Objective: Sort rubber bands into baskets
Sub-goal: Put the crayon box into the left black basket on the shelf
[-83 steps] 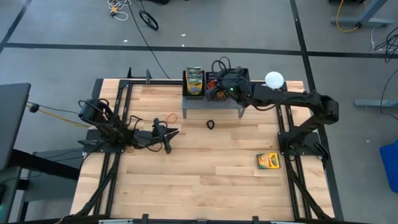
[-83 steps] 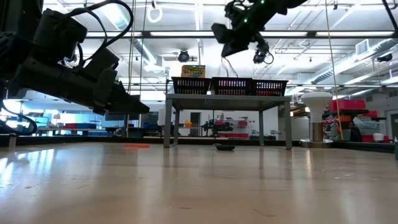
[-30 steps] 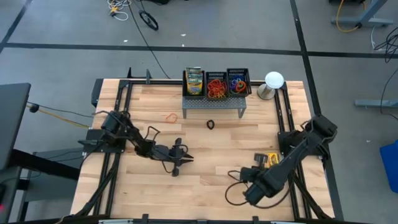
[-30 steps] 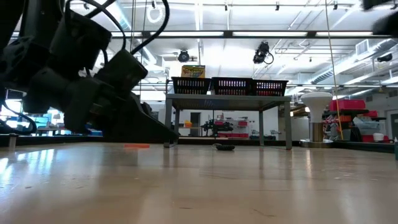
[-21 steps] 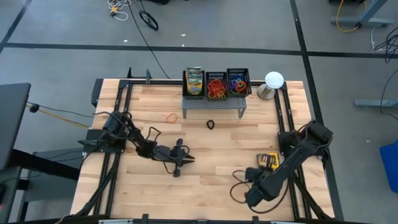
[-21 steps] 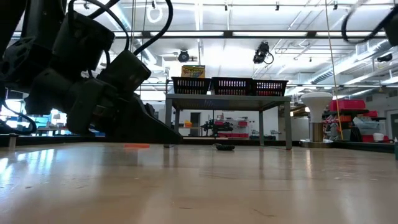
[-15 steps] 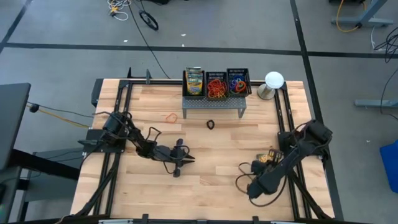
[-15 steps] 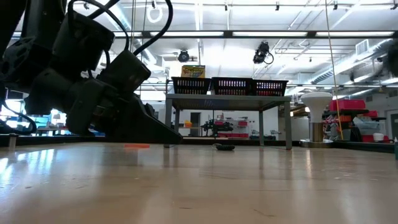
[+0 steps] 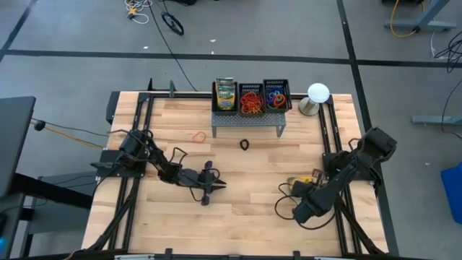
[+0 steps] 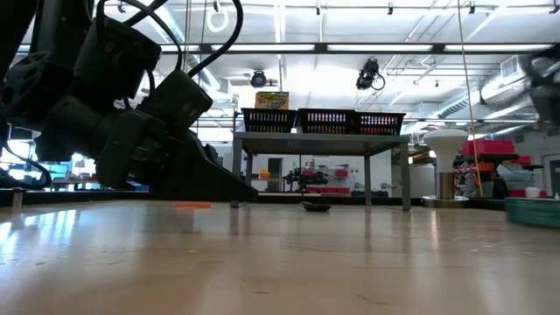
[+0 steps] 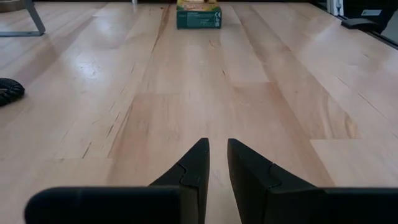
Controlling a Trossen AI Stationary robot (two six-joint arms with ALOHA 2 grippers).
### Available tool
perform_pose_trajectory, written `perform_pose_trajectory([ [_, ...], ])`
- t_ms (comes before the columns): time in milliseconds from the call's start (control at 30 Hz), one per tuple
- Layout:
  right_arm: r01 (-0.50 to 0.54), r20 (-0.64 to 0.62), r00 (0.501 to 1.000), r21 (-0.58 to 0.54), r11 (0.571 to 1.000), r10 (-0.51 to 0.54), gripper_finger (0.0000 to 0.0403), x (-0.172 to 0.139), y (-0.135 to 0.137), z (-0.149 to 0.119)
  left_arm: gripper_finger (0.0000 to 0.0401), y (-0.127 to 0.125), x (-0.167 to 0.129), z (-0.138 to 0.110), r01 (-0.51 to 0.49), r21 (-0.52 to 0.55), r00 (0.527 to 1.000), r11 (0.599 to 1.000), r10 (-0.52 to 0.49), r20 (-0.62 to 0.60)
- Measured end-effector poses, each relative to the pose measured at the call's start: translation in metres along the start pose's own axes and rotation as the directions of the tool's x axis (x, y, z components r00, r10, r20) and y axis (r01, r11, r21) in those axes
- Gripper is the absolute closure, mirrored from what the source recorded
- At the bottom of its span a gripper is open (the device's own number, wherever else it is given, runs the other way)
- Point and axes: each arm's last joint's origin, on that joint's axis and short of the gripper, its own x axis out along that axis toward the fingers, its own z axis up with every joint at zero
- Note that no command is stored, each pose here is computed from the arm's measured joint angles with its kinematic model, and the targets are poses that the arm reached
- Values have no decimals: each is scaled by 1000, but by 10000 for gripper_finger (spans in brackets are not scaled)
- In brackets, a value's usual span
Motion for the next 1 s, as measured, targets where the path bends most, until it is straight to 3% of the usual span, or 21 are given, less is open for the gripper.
perform_pose_trajectory([
  [167, -70, 260, 961, -106, 992, 96, 401, -13, 9, 13, 338, 0, 0, 0, 0, 0, 1000, 1000, 0, 0],
  [267, -115, 329, 933, -119, 986, 149, 401, -20, 13, 22, 338, 0, 0, 0, 1, 0, 1000, 1000, -1, 0],
  [400, -111, 220, 973, 167, 980, 72, 396, -25, -2, 19, 338, 0, 0, 0, 3, 0, 1000, 1000, -3, 0],
  [500, -41, 133, 991, 375, 926, -10, 391, -24, -19, 9, 338, 0, 0, 0, 3, 0, 1000, 1000, -3, 0],
  [600, -63, 138, 990, 500, 864, -8, 390, -17, -30, 1, 338, 0, 0, 0, 3, 0, 1000, 1000, -3, 0],
  [800, -248, 258, 959, 571, 783, 116, 376, -2, -37, -8, 338, 0, 0, 0, 3, 0, 1000, 1000, -3, 0],
  [1000, -391, 354, 911, 576, 718, 212, 328, 18, -37, -9, 338, 0, 0, 0, 3, -1, 1000, 1000, -3, 0],
])
